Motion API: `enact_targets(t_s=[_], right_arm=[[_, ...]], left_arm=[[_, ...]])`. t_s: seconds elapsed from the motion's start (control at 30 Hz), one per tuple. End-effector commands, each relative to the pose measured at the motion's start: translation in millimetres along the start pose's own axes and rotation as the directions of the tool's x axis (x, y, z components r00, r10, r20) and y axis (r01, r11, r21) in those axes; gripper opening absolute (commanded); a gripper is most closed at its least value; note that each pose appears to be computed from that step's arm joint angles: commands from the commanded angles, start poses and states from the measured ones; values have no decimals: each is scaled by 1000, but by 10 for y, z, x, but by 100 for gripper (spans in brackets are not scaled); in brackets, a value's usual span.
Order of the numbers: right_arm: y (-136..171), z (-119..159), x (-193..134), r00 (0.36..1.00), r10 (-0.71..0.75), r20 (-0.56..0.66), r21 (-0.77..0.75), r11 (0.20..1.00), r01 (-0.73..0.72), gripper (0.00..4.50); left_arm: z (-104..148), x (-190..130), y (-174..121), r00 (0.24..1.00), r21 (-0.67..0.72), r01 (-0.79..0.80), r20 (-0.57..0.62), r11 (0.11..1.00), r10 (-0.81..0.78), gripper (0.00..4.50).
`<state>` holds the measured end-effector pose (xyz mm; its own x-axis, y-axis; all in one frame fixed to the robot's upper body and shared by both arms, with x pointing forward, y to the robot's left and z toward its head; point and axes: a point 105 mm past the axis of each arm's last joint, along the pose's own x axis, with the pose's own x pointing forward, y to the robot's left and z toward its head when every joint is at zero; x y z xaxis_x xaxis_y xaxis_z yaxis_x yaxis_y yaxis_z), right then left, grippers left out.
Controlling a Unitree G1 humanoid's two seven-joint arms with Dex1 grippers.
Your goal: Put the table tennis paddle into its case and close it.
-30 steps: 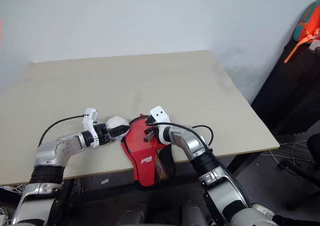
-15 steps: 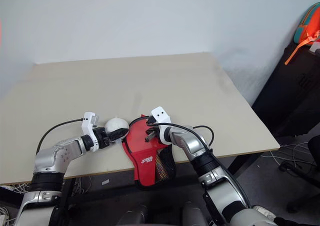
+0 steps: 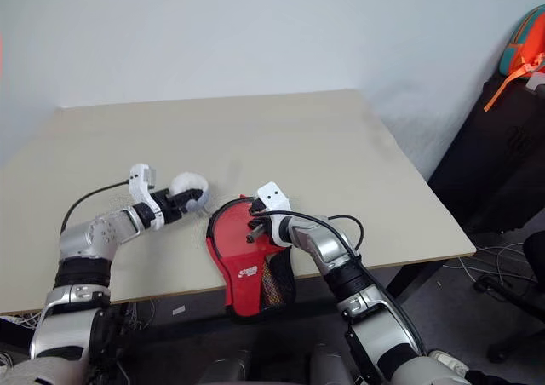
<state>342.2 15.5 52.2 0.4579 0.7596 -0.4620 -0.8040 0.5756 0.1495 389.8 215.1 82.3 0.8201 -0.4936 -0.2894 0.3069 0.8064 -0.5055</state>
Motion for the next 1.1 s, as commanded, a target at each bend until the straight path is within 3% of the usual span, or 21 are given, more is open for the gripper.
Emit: enact_targets(t_s=[0.03, 0.3, 0.73, 1.1], right_arm=[[2, -147, 15, 999, 9, -33, -10, 1000, -10, 0], [-50, -335, 41, 999, 9, -41, -22, 1000, -10, 0], [-45, -317, 65, 999, 16, -38, -41, 999, -17, 0], [-75, -296, 47, 999, 6, -42, -51, 999, -9, 0]], left_arm=[[434, 6, -69, 993, 76, -2, 118, 997, -7, 106], [436, 237, -262, 993, 86, 54, 96, 995, -62, 106], [368, 665, -427, 996, 118, -2, 90, 993, -9, 106], [447, 1016, -942, 992, 202, 24, 113, 979, -48, 106]])
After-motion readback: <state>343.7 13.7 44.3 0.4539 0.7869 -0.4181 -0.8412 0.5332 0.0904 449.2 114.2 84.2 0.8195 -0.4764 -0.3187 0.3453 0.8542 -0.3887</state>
